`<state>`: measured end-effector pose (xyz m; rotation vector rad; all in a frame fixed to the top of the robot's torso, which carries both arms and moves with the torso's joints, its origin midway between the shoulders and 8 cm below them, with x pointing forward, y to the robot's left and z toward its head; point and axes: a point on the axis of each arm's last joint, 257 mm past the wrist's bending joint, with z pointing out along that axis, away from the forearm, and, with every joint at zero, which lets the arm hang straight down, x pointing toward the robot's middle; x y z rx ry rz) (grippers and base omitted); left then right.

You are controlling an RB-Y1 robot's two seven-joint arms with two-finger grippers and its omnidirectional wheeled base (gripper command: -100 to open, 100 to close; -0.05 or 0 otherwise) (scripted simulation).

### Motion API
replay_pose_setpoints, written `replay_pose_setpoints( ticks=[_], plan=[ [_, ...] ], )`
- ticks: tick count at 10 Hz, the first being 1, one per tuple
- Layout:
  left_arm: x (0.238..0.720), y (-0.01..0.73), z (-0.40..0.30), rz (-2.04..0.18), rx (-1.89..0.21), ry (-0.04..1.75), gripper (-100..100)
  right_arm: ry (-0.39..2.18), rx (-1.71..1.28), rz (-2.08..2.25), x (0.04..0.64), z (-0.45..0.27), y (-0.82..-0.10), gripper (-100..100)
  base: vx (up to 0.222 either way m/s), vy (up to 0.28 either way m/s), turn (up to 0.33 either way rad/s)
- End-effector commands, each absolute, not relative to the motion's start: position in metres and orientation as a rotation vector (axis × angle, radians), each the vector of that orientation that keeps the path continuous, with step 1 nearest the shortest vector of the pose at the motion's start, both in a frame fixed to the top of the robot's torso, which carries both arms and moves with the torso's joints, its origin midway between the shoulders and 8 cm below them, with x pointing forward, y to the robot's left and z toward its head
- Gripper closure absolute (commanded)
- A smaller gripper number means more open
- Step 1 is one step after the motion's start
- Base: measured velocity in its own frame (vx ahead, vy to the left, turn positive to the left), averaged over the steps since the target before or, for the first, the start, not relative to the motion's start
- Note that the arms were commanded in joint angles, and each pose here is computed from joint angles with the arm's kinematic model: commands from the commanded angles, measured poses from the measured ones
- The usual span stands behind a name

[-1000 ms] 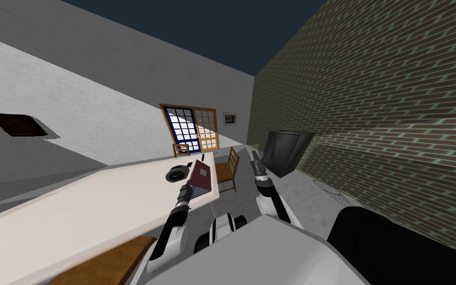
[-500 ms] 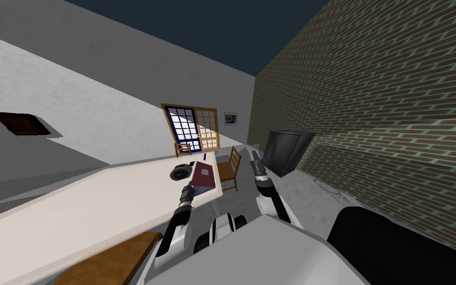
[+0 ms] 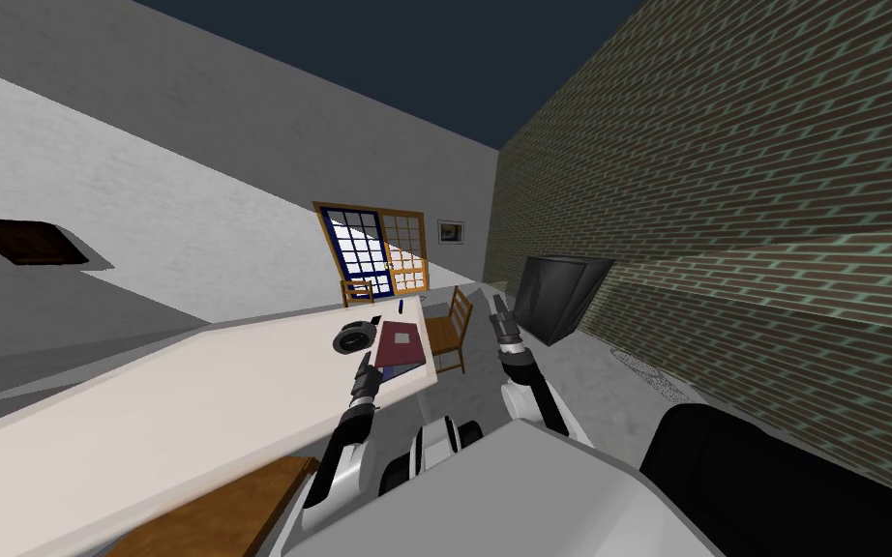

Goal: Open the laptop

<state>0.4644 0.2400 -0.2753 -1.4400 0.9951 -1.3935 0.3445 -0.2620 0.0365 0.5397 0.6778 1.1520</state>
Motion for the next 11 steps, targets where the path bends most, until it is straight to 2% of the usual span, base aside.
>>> replay_pose_setpoints(
  ticks=[1, 8, 9, 11],
  plan=[
    [0.466, 0.240, -0.263, -1.395, -1.441, 1.000, -100, 0.678, 0.540, 1.152, 0.345, 0.037, -0.262, 0, -0.007, -0.016, 0.015],
    [0.468, 0.242, -0.235, -1.399, -1.439, 1.009, -100, 0.678, 0.540, 1.152, 0.345, 0.037, -0.262, 0, -0.002, -0.008, 0.014],
    [0.468, 0.242, -0.235, -1.398, -1.441, 1.011, 0, 0.678, 0.540, 1.152, 0.345, 0.037, -0.262, 0, 0.000, 0.000, 0.000],
    [0.467, 0.243, -0.238, -1.393, -1.446, 1.015, 0, 0.678, 0.540, 1.152, 0.345, 0.036, -0.262, 0, 0.000, 0.000, 0.000]
  ],
)
